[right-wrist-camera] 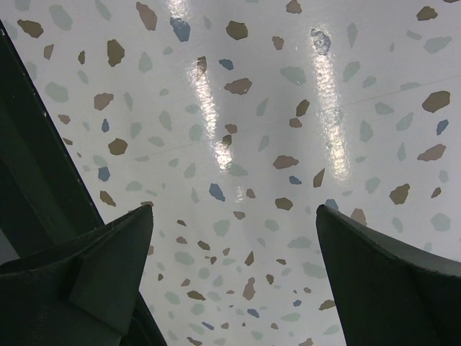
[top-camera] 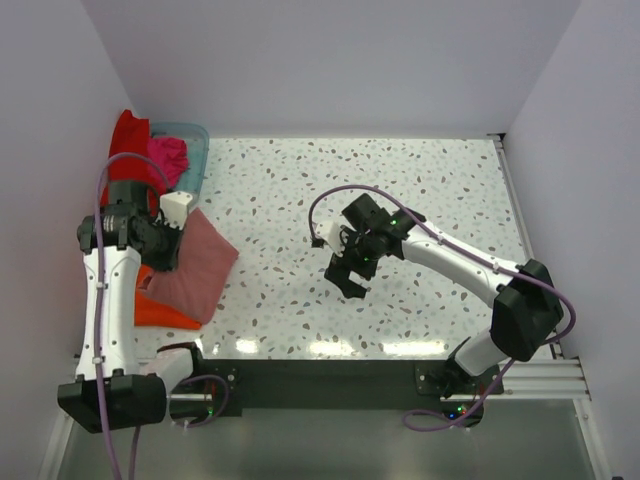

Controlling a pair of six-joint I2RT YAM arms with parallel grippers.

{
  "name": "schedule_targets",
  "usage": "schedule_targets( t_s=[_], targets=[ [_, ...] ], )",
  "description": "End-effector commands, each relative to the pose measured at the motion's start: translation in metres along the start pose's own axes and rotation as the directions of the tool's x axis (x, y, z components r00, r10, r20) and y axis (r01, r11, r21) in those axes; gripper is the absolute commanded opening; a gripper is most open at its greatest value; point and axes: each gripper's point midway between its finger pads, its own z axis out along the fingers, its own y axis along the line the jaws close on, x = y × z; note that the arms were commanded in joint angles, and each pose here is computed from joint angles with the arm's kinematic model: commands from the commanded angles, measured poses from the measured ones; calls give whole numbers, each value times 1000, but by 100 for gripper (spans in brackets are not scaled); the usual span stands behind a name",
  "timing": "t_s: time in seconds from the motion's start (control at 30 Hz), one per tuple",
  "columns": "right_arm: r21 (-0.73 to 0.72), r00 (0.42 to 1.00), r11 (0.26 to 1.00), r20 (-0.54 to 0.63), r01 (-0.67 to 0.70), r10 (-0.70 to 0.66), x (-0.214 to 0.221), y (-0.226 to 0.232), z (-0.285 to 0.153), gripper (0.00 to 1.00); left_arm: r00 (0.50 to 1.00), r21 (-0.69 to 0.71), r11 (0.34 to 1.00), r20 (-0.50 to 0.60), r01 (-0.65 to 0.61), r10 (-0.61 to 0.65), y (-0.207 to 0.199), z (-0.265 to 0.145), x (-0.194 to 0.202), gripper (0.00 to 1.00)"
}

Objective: Fold and stack the t-shirts
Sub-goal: Neatly place the folded tshirt to the corner

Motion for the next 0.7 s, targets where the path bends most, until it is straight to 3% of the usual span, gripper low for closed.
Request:
schedule_targets(
  t_s=[0.0, 0.2, 0.67],
  targets=[
    [16, 1000, 1000, 16, 11, -11, -8, -5, -6, 99, 998, -51, 998, 45, 35, -33, 21, 2, -9, 0],
    [15, 1000, 1000, 13, 11, -12, -6, -3, -6, 99, 993, -70, 991, 16, 115, -115, 50, 8, 2, 0],
    [12, 1000, 1000, 8, 8, -8, -5, -4, -5, 99, 993, -145, 984, -45, 104, -112, 114, 39, 40, 0]
  ],
)
